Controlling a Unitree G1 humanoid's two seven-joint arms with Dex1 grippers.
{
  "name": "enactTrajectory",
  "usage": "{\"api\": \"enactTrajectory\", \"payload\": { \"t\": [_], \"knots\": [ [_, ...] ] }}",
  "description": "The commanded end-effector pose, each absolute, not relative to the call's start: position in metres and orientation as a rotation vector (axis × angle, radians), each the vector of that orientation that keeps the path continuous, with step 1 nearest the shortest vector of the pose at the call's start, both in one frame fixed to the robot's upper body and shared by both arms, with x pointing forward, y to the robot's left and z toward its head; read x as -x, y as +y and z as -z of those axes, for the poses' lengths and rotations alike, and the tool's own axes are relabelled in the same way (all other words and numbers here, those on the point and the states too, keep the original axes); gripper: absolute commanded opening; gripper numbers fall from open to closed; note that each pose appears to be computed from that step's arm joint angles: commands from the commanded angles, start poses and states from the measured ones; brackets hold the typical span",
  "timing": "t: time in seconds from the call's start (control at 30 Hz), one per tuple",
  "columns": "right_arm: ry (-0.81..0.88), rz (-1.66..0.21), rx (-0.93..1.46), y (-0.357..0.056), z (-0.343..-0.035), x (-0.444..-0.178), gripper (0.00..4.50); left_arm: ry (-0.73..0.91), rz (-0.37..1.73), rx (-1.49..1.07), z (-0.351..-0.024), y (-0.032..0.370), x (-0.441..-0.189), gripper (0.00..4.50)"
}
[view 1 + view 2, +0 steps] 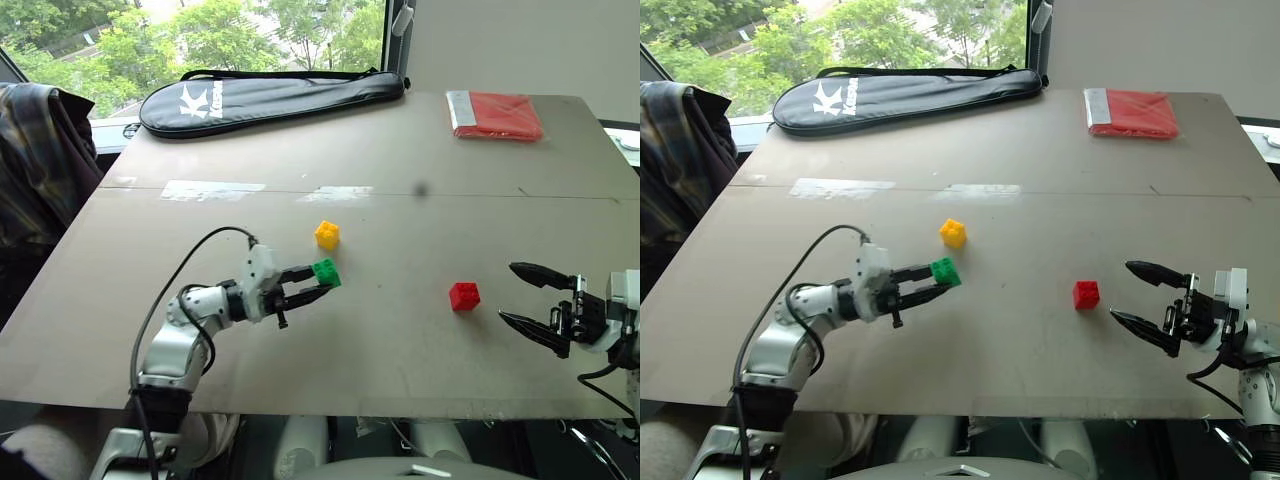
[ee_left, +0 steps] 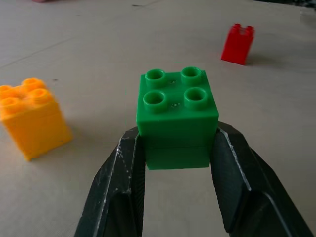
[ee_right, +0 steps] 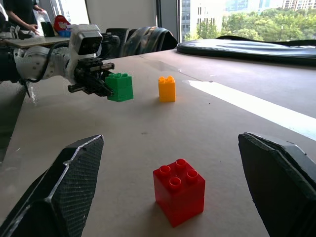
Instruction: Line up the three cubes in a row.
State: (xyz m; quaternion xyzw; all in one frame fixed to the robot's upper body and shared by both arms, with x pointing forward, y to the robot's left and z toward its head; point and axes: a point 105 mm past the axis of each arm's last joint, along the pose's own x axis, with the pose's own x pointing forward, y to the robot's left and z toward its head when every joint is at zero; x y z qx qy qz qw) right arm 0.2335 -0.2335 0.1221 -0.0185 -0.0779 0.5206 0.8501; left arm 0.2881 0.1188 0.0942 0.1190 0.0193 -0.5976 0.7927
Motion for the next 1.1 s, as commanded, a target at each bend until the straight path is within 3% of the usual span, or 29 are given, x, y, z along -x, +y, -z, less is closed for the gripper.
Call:
{"api": "enactTrajectory", "payload": {
  "t": [0.03,0.33,0.77,0.8,0.83,0.9,0.97,1.0,1.1],
  "knots": [
    [-0.173,-1.073,0.08,-0.24,-0.126,-0.23,4.5,0.013,1.401,-0.311,-0.091,0.094,-0.294,1.25],
    [-0.173,-1.041,0.067,-0.242,-0.127,-0.222,4.5,0.021,1.65,-0.375,-0.086,0.039,-0.298,1.25],
    [-0.171,-1.011,0.066,-0.243,-0.125,-0.221,4.5,0.003,1.664,-0.437,-0.08,0.015,-0.301,1.25],
    [-0.172,-1.011,0.067,-0.243,-0.125,-0.221,4.5,0.008,1.666,-0.434,-0.079,0.016,-0.301,2.26],
    [-0.172,-1.011,0.068,-0.243,-0.125,-0.221,4.5,0.011,1.667,-0.433,-0.079,0.016,-0.301,2.43],
    [-0.171,-1.012,0.07,-0.243,-0.126,-0.222,4.5,0.018,1.668,-0.428,-0.079,0.017,-0.3,3.47],
    [-0.169,-1.015,0.071,-0.243,-0.126,-0.223,4.5,0.021,1.668,-0.428,-0.079,0.019,-0.299,4.16],
    [-0.169,-1.016,0.071,-0.243,-0.126,-0.223,4.5,0.02,1.664,-0.431,-0.079,0.019,-0.299,4.35],
    [-0.169,-1.021,0.072,-0.242,-0.126,-0.224,4.5,-0.029,1.618,-0.434,-0.088,0.021,-0.302,4.35]
  ]
}}
